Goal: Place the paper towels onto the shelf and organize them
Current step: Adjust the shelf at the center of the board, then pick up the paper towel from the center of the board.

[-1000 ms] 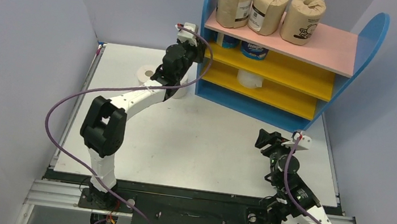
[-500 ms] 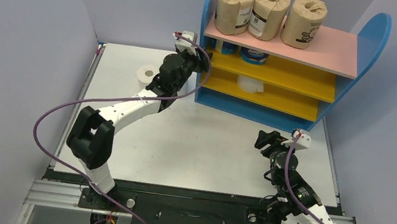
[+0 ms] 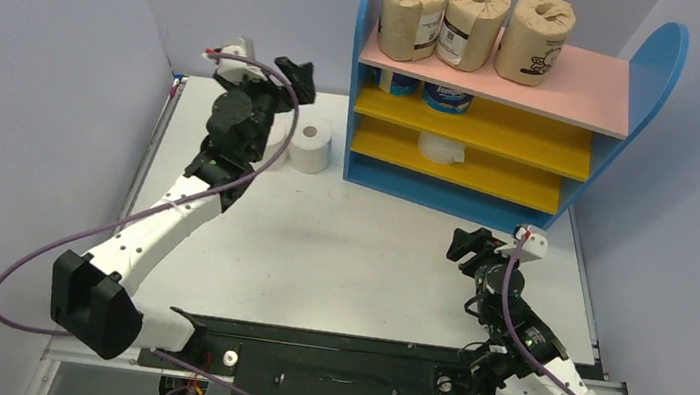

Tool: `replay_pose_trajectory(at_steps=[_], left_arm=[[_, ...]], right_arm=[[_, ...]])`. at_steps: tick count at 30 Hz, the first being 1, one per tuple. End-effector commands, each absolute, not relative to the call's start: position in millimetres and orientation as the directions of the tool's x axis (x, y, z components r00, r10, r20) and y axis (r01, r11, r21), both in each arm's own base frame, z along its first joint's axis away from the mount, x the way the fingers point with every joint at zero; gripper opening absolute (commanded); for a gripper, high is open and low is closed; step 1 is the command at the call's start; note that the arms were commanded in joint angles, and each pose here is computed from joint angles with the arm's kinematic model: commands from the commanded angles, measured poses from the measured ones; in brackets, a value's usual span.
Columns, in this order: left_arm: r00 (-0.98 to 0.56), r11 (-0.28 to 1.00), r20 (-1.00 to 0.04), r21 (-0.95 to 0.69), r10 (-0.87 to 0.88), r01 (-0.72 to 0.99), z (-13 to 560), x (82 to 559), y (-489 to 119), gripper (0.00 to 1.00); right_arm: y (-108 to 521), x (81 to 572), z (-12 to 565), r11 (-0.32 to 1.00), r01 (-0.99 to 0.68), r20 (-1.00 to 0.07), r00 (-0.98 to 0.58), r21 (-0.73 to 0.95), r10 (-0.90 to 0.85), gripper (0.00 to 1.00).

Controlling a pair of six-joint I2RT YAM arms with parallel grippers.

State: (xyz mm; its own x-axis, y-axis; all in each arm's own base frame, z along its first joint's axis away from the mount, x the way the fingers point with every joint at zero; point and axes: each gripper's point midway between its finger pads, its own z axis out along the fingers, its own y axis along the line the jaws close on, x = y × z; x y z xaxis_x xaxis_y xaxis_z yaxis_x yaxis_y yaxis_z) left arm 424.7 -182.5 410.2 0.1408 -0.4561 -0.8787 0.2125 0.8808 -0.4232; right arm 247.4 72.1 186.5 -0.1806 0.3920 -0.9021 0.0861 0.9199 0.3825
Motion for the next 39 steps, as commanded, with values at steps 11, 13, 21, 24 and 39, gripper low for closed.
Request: replay_pose_trajectory(at_steps=[11,13,21,24,39], left_arm=[[-0.151,0.621,-0.621,-0.671,-0.769,-0.404,291,456,-30,0.96],[-0.197,0.582,-0.556,-0.699,-0.808,-0.416,272,466,-28,0.96],[-0.325,0.615,-0.553,-0.489,-0.767,-0.618,208,480,14,0.96],[-0.319,0.56,-0.572,-0.309,-0.755,-0.769,182,475,37,0.96],[-0.543,0.715,-0.525,-0.199,-0.655,-0.67,167,500,2,0.96]], right_arm=[[87,255,190,0.9,0.098,-0.87,-0.231,0.424,0.435,0.66],[84,254,188,0.899,0.117,-0.868,-0.233,0.422,0.438,0.67],[66,248,172,0.88,0.209,-0.859,-0.21,0.427,0.467,0.73],[64,248,168,0.878,0.222,-0.859,-0.208,0.424,0.467,0.76],[72,253,161,0.897,0.212,-0.862,-0.261,0.387,0.433,0.75]])
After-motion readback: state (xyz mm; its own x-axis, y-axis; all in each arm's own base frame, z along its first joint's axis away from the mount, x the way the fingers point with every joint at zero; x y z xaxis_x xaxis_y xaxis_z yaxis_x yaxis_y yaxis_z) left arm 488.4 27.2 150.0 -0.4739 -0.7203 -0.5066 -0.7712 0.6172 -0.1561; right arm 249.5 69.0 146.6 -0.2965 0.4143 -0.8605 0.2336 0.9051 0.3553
